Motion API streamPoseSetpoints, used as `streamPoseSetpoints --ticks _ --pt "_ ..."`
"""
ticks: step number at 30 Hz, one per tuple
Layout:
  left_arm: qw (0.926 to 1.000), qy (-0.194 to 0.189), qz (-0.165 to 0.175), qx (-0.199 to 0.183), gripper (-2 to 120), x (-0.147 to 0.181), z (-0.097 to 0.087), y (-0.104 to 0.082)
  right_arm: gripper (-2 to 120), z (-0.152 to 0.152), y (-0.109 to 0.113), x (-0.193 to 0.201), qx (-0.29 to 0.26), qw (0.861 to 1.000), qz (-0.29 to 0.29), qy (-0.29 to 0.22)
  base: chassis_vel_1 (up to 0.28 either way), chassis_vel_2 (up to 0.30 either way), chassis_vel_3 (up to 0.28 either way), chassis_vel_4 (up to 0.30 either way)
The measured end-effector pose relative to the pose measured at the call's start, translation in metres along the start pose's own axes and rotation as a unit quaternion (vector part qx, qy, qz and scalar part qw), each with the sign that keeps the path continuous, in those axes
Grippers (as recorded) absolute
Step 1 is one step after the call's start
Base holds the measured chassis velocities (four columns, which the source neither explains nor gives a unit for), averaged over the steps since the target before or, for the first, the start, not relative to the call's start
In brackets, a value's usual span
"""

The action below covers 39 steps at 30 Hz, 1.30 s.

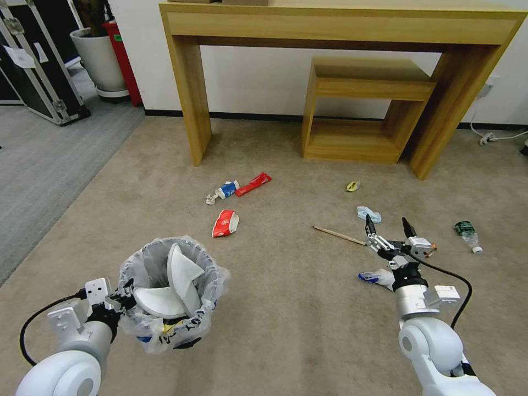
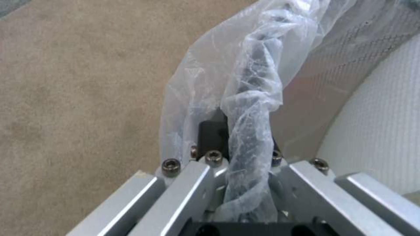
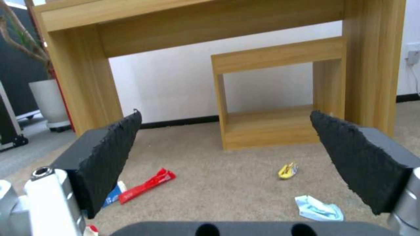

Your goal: Pick up the trash bin and place the garbage on the floor into it.

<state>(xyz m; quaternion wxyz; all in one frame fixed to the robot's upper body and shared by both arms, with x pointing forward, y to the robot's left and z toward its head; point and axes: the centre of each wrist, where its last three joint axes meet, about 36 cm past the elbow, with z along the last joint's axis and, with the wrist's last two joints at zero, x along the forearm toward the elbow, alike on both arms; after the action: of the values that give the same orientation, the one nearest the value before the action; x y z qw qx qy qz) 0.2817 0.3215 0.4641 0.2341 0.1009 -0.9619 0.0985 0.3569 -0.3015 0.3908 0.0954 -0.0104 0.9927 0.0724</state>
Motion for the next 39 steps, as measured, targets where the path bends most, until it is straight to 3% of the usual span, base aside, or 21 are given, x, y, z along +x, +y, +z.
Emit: streamPoseSetpoints --ticks 12,27,39 --pt "1.0 0.0 -0.001 0.001 1 0.0 0.0 0.001 87 0.004 -0.002 0.0 0.0 1.0 -0.003 0.003 0.02 0.023 -0.03 -0.027" --pt "1.0 0.001 -0.006 0.006 1 0.0 0.004 0.001 87 0.009 -0.004 -0.002 0.005 1.0 -0.012 -0.002 0.216 0.222 -0.219 -0.227" --pt "0.9999 0.004 -0.011 0.009 1 -0.003 0.007 0.004 99 0.015 -0.004 -0.006 0.006 1.0 -0.022 -0.016 0.142 0.145 -0.132 -0.134"
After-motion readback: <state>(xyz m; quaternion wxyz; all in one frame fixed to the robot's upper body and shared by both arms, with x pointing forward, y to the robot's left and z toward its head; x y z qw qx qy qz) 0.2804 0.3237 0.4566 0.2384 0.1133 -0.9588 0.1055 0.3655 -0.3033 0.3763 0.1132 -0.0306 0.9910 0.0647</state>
